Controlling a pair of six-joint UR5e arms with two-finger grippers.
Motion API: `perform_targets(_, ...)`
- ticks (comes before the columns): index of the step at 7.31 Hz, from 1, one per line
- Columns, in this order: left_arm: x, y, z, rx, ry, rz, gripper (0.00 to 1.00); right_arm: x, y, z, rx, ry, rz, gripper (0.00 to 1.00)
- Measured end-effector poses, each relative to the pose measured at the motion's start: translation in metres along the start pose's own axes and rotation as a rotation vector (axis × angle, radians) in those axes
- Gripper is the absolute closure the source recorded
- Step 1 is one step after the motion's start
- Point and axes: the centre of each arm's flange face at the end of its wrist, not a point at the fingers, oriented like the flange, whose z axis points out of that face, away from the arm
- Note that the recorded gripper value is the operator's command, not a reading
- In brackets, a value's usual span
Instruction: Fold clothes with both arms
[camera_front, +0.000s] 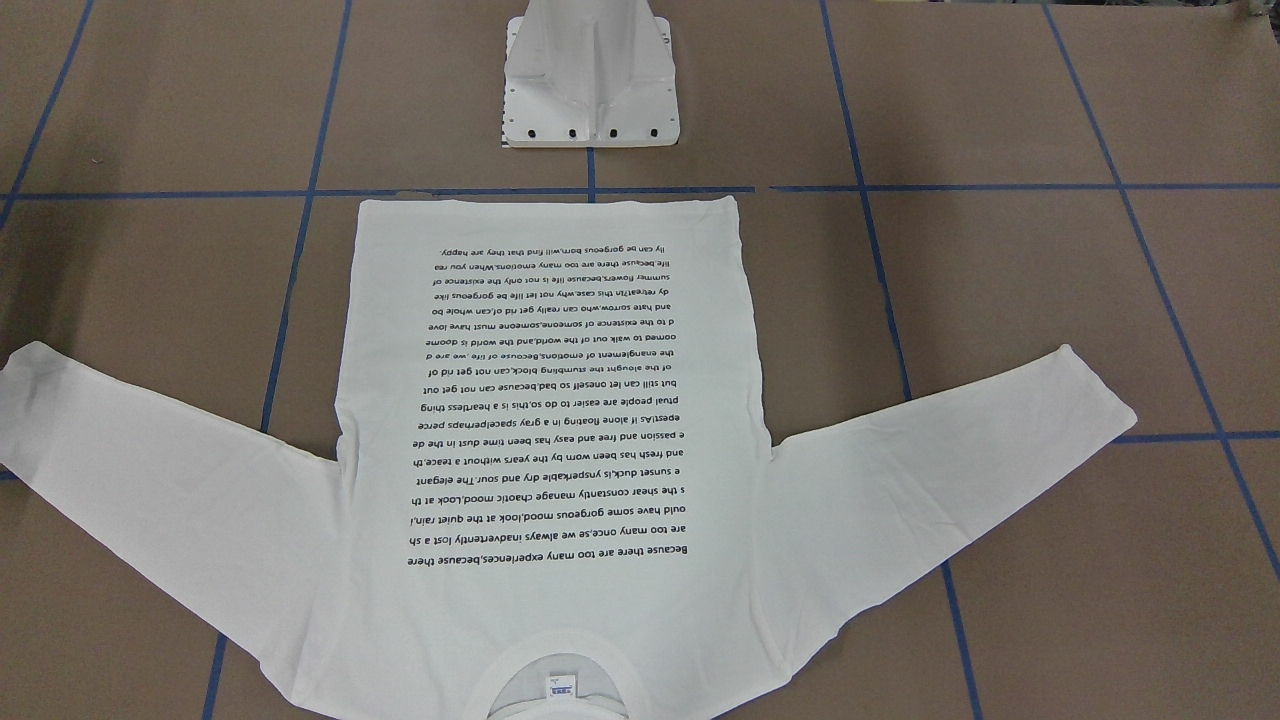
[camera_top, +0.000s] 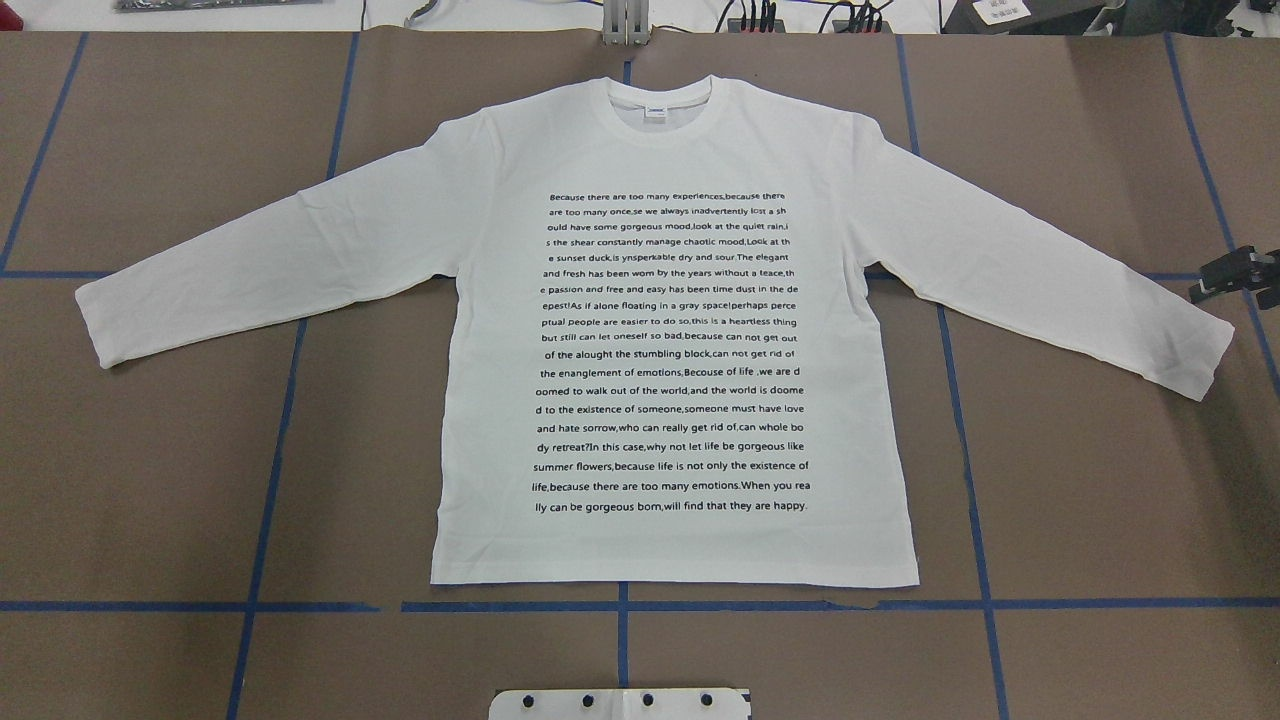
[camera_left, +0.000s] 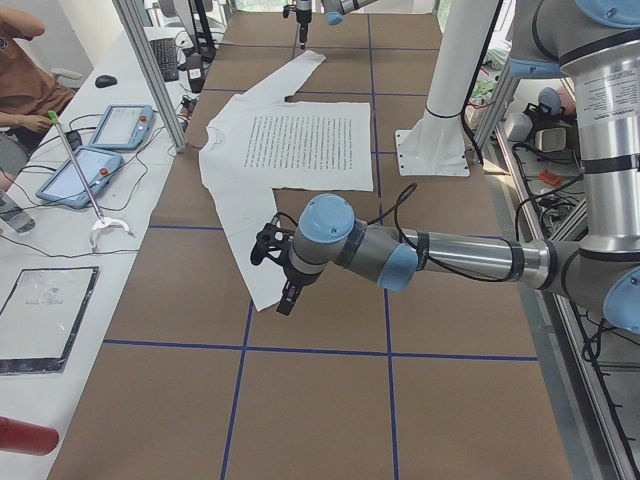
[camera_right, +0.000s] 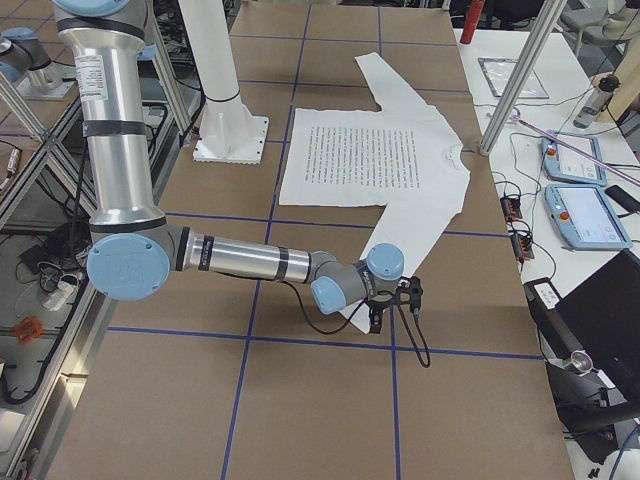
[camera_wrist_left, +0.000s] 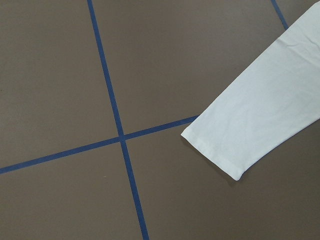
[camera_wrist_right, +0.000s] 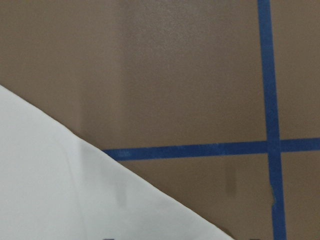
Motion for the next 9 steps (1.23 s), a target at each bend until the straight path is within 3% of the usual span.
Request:
perform_targets(3,0.000,-0.003,0.001,0.001,-0.001,0.002,0.00,0.009,0.010,0.020,-0.027,0.025,0.048,0.12)
perform_targets(4,-0.001,-0.004,0.001,0.001,-0.002,0.002,0.00,0.011,0.012,0.025,-0.037,0.030,0.052,0.29)
perform_targets(6,0.000,-0.006,0.001,0.003,-0.002,0.003,0.00,0.014,0.015,0.031,-0.047,0.037,0.059,0.44)
perform_targets(7,0.000,-0.008,0.001,0.004,-0.002,0.005,0.00,0.018,0.016,0.033,-0.052,0.041,0.065,0.61)
perform_targets(8,0.001,-0.008,0.000,0.006,-0.002,0.006,0.00,0.020,0.017,0.035,-0.055,0.044,0.070,1.00)
perform_targets(9,0.002,-0.009,-0.001,0.008,-0.002,0.009,0.00,0.021,0.017,0.035,-0.056,0.044,0.072,1.00)
